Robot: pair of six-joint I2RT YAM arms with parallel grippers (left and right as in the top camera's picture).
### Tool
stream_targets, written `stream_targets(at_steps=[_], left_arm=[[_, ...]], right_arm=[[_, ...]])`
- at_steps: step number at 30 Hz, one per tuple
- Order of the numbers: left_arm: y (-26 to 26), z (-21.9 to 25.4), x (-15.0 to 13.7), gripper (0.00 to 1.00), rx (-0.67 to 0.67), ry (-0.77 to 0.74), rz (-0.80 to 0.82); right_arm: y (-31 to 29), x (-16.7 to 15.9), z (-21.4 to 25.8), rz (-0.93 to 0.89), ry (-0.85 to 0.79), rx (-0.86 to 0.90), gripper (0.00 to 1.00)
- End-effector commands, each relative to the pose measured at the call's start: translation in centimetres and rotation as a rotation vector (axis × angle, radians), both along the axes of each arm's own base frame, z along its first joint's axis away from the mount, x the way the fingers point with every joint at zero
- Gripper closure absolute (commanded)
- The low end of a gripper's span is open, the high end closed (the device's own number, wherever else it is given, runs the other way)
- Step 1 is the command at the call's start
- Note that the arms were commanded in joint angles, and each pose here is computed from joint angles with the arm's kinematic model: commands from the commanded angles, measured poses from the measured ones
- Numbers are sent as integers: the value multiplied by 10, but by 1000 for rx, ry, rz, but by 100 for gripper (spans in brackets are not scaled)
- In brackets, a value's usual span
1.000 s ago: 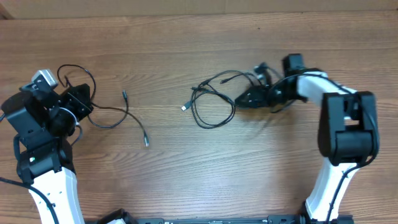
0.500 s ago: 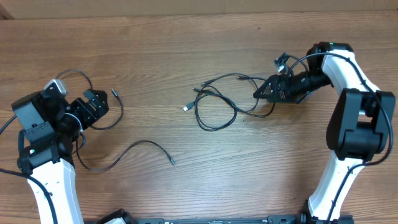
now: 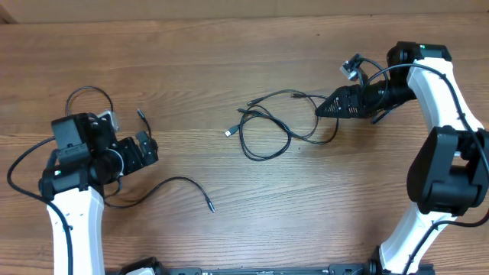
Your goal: Untangle cables
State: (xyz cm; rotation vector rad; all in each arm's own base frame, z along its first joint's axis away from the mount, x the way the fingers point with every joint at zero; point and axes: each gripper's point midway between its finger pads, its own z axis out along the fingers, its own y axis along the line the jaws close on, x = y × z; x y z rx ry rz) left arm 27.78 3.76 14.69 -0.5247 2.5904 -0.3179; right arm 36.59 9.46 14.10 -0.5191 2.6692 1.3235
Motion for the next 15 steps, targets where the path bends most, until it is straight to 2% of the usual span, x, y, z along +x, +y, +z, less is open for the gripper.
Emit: stream_targets(at_steps=[1,5,9,12,15], left_arm=[[30,1,-5,0,122,47,156],[54,-4,-22,0,162,116,404],[53,-13,-30,0,125,167,484],[60,-26,-35,0,146,205,547],[62,-33,-33,0,150,210,549]], right_arm=[[-1,1,19,17,-74,-28,0],[-1,0,19,18,-71,-27,0],[-1,1,19,17,-74,-27,0],[-1,1,19,17,-74,-28,0],[-1,0,19,18,-71,-28,0]])
